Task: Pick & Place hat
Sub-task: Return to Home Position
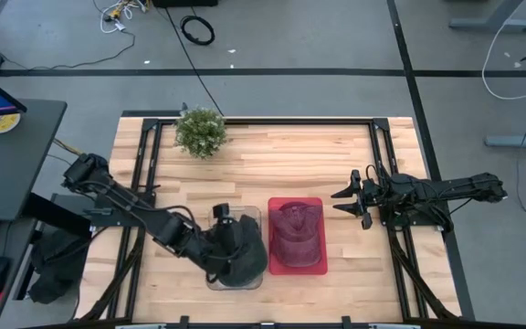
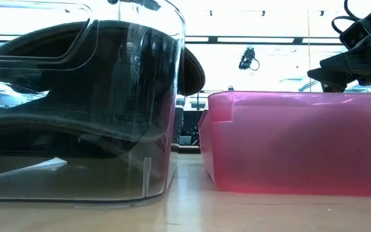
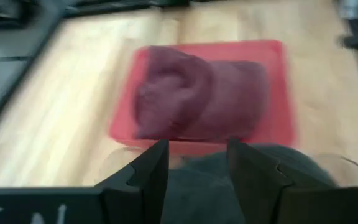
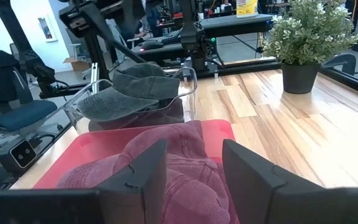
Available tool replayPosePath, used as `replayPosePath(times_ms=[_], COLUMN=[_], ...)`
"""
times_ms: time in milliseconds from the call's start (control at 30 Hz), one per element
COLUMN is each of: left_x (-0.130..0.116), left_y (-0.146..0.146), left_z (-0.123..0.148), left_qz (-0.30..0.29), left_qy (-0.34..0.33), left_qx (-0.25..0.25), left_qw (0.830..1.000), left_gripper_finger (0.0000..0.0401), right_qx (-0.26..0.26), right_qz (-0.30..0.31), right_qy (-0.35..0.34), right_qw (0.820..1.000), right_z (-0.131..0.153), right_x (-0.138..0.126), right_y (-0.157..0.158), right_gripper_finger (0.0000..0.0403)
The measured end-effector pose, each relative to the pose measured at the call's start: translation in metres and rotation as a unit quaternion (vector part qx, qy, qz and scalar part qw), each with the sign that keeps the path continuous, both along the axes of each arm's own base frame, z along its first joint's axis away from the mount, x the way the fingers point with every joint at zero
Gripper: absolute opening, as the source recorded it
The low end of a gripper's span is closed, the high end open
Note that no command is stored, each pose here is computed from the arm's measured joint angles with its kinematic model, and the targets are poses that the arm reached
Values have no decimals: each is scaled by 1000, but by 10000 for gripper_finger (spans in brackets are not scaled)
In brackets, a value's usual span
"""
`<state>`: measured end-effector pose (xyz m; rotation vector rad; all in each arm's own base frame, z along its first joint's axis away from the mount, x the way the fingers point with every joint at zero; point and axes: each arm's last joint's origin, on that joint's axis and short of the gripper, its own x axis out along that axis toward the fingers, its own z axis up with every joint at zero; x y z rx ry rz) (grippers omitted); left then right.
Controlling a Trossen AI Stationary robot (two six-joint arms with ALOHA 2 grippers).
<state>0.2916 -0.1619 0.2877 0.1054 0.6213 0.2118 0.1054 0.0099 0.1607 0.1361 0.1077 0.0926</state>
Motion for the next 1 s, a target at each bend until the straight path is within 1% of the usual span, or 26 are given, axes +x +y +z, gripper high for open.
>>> replayPosePath(times_ms=[100,167,267,400,500,567,667,767,933,1000], left_x=[0,-1,-6,-11,-15,-25,-40,-63,-103,-117], left_y=[1,3,6,8,8,7,5,7,25,34], left_z=[-2,-12,-29,-57,-70,-76,-81,-85,-96,-102], left_qz=[36,57,67,34,2,-11,-25,-39,-55,-61], left_qy=[-33,-39,-38,-35,-49,-55,-87,-119,-179,-206], left_qx=[23,44,41,13,-17,-24,-48,-64,-103,-108], left_qw=[999,997,996,999,999,998,995,990,977,971], left_gripper_finger=[167,167,167,167,167,167,167,167,167,167], right_qx=[0,0,0,0,0,0,0,0,0,0], right_qz=[0,0,0,0,0,0,0,0,0,0], right_qy=[0,0,0,0,0,0,0,0,0,0], right_qw=[1000,1000,1000,1000,1000,1000,1000,1000,1000,1000], right_z=[0,0,0,0,0,0,0,0,0,0], right_x=[0,0,0,0,0,0,0,0,0,0], right_y=[0,0,0,0,0,0,0,0,0,0], right_gripper_finger=[160,160,160,160,160,160,160,160,160,160])
